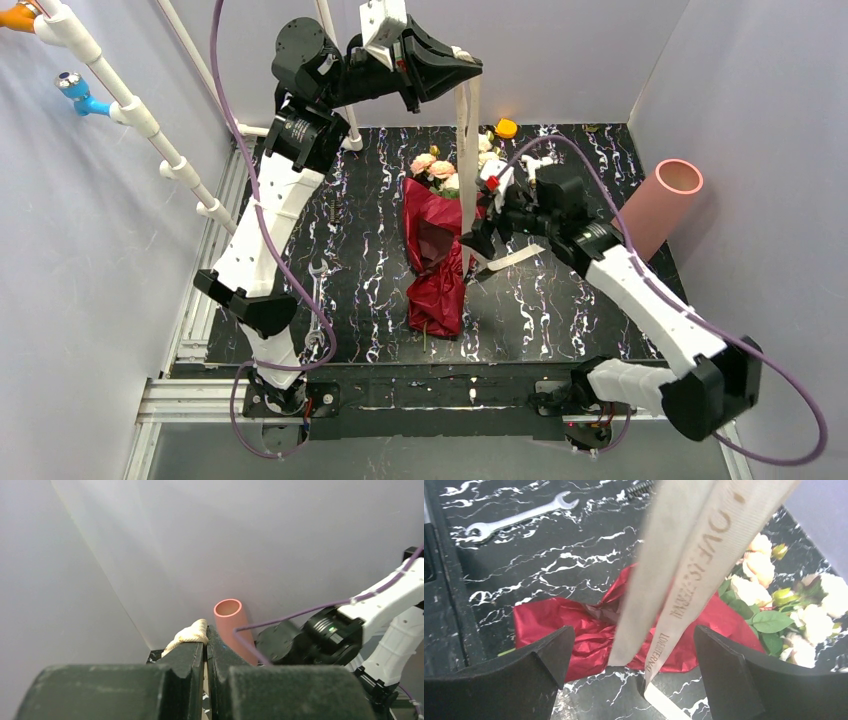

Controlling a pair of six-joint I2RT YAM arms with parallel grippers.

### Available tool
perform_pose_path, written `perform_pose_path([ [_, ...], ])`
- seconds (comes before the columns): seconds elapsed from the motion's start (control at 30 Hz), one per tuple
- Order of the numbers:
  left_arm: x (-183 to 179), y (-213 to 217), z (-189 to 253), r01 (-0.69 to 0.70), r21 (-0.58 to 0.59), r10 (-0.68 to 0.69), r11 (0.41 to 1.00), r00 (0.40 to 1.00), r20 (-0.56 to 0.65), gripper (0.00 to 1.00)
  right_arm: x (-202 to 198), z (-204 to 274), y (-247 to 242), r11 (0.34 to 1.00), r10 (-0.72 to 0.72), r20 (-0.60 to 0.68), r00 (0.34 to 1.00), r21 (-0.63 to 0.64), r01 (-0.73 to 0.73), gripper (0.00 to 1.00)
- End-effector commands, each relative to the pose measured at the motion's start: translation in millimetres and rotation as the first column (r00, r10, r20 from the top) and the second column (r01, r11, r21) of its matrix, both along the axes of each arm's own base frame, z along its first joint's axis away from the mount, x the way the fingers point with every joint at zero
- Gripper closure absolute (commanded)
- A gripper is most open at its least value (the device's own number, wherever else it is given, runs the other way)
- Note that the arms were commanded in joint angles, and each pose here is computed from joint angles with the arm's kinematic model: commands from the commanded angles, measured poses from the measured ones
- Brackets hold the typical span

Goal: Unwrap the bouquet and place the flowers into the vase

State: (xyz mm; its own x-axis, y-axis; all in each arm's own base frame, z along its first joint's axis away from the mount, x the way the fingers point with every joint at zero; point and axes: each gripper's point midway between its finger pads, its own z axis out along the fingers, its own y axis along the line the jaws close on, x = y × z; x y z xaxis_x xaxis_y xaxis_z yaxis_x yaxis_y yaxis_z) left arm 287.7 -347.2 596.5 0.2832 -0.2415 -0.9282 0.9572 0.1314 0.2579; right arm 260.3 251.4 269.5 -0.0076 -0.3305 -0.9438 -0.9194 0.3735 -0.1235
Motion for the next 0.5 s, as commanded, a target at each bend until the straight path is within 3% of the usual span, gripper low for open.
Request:
perform_pose_path([
  [0.0, -41, 22, 41, 0.039, -0.056, -0.033, 0.998, 0.994, 0.101, 1.00, 39, 20, 12, 0.996, -0.077, 0.029, 0.997, 0.053, 0.075, 0.02],
  [0.17, -37, 28, 50, -0.011, -0.088, 0.019, 0.996, 0.995, 0.097, 1.00, 57, 7, 21, 0.993, -0.091, 0.006, 0.996, 0.071, 0.090, 0.03],
  [0.27, -19, 37, 58, -0.102, -0.142, 0.112, 0.985, 0.992, 0.061, 1.00, 58, -4, 26, 0.995, -0.074, -0.029, 0.997, 0.072, 0.076, 0.12],
  [0.47, 29, 53, 44, -0.322, -0.139, 0.320, 0.936, 0.947, -0.035, 1.00, 50, 17, 36, 0.990, -0.019, -0.049, 0.999, 0.142, 0.026, 0.86],
])
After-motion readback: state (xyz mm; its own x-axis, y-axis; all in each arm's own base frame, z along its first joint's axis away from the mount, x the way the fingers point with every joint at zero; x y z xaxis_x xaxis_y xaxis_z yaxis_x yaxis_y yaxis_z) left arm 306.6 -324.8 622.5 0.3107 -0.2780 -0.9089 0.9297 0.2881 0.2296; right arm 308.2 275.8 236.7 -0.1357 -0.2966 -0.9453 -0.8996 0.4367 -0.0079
